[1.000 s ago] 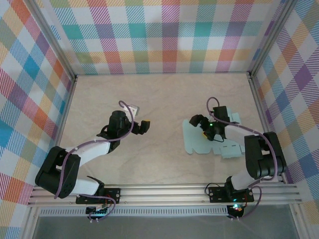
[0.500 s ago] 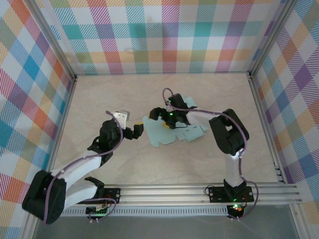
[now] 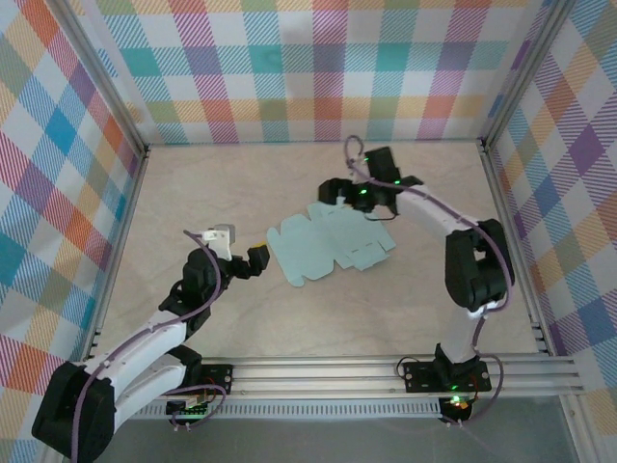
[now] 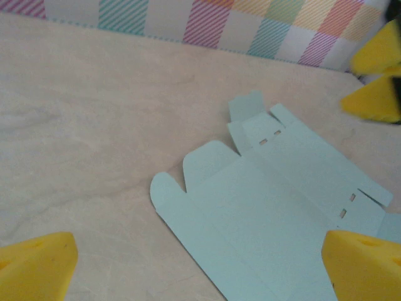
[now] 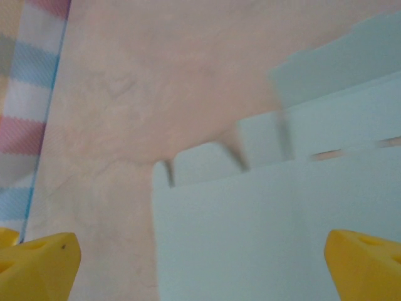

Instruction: Fold the paper box

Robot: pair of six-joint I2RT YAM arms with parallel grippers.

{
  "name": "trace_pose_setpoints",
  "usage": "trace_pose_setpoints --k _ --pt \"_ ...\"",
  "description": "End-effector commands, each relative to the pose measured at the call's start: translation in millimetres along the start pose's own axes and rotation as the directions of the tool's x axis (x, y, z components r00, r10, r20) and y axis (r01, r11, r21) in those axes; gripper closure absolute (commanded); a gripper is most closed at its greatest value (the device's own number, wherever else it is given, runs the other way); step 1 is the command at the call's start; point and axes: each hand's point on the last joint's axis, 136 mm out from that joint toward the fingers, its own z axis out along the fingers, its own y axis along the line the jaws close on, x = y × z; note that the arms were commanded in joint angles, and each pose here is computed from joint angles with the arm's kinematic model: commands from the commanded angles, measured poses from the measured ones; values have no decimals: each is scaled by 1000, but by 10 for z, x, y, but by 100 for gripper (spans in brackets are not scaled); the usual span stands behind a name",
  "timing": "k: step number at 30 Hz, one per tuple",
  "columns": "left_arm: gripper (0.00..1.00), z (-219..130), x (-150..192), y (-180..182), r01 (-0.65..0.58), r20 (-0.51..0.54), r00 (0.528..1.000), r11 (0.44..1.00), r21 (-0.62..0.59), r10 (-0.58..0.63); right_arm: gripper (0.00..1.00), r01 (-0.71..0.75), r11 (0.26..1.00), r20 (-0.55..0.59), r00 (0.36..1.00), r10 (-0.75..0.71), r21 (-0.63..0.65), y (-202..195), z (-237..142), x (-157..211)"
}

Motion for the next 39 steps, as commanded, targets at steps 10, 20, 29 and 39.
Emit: trace_pose_setpoints --k 10,20,29,39 --pt "3 754 110 -299 256 -211 943 966 -30 -256 0 -144 984 -226 960 164 102 -1174 -263 333" --pt "47 1210 481 -704 311 -405 870 950 10 -280 16 -150 987 -299 941 158 52 -1249 -67 448" --pt "56 1294 744 -652 357 -445 830 933 -40 -336 24 -129 988 -321 935 151 91 -1373 -17 558" --pt "55 1188 963 -413 323 -446 826 938 -126 -344 24 -116 980 -298 941 162 164 -1516 -56 562"
